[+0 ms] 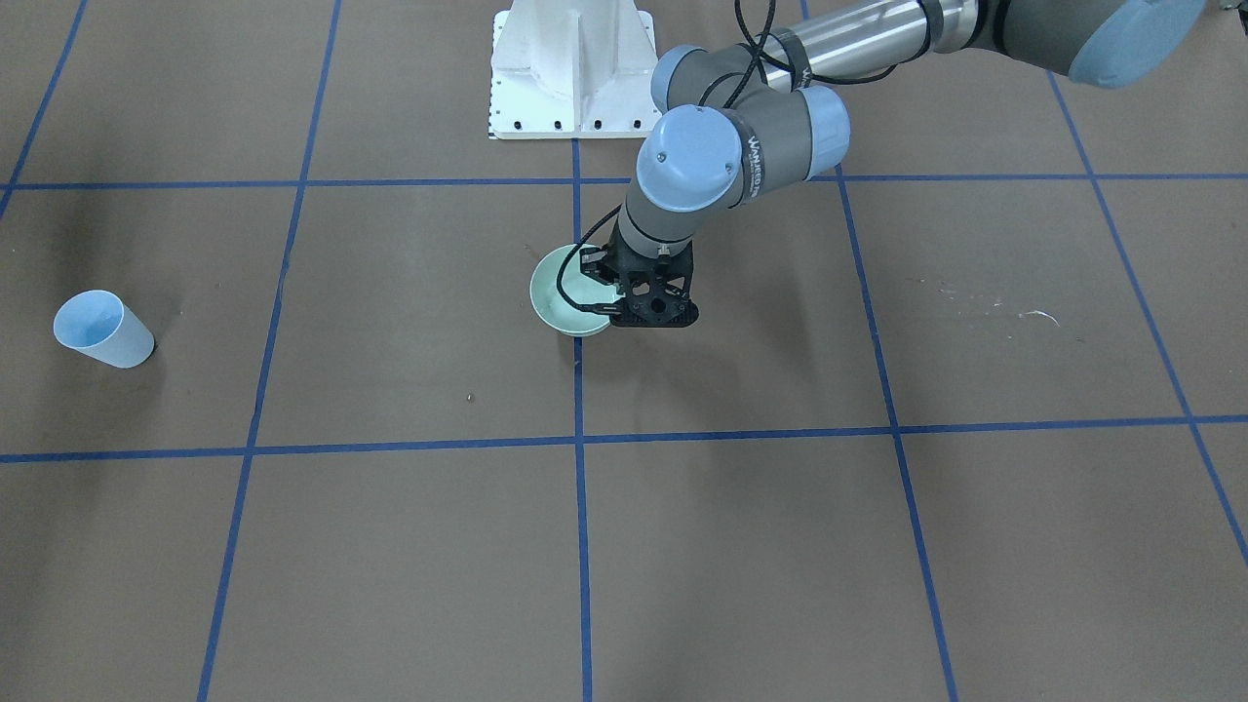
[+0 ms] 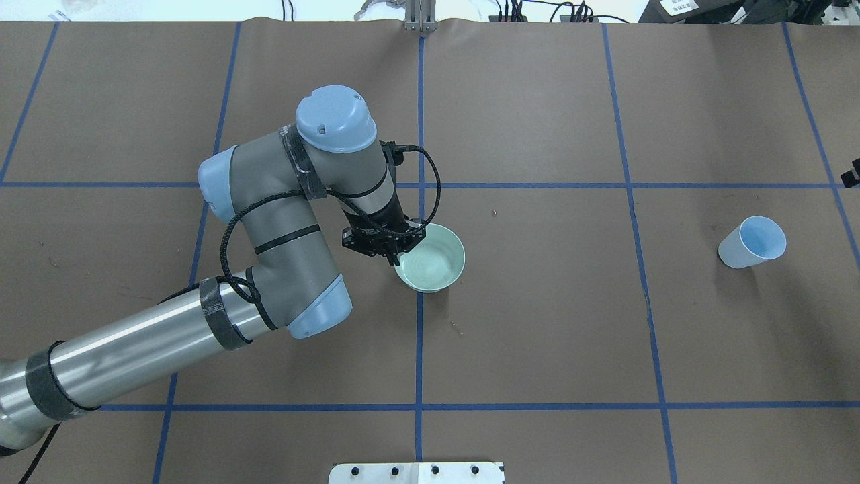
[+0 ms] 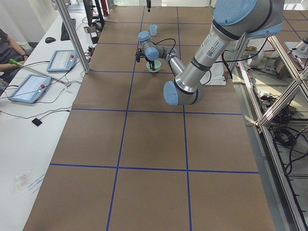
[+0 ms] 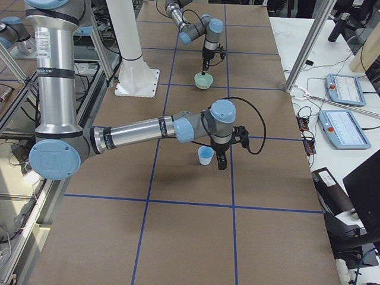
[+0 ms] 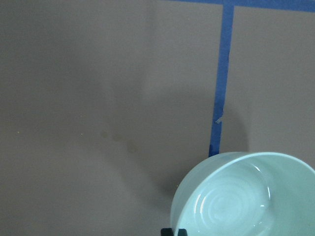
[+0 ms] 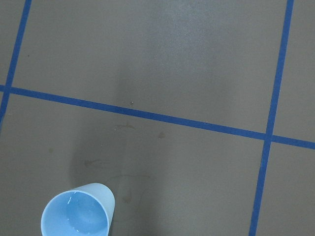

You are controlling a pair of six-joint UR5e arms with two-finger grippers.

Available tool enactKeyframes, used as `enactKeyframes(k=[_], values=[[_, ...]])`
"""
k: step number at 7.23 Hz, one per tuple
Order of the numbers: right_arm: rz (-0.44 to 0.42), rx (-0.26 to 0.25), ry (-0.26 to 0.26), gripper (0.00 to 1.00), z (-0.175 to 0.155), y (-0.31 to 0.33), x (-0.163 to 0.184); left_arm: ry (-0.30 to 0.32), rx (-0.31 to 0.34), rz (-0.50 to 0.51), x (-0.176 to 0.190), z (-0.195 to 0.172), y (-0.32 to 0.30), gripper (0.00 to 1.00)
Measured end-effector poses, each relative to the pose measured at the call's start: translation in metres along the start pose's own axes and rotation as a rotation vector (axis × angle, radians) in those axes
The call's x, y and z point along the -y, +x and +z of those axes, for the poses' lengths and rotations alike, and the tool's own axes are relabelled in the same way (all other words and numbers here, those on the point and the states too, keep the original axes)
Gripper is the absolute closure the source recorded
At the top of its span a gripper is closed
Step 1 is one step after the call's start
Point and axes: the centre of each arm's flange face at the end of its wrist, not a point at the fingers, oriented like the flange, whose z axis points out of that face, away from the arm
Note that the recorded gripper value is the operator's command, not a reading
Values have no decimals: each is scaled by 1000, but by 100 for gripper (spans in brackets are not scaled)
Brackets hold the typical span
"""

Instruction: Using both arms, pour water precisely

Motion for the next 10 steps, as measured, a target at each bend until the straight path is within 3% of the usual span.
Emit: enactKeyframes(k=[2, 4, 8, 9, 10], values=[[3, -1, -4, 1, 2, 2, 0, 3, -11, -7, 2, 6, -1, 100], [8, -3, -9, 1, 4, 4, -1, 2, -10, -9, 2, 8, -3, 86], [16, -6, -19, 1, 9, 9, -2, -1, -3, -12, 2, 11, -8, 34], [17, -8, -20, 1, 10, 10, -2, 0, -6, -12, 2, 9, -8, 3], [21, -10, -22, 1, 14, 14, -1, 3, -15, -12, 1, 1, -6, 1]])
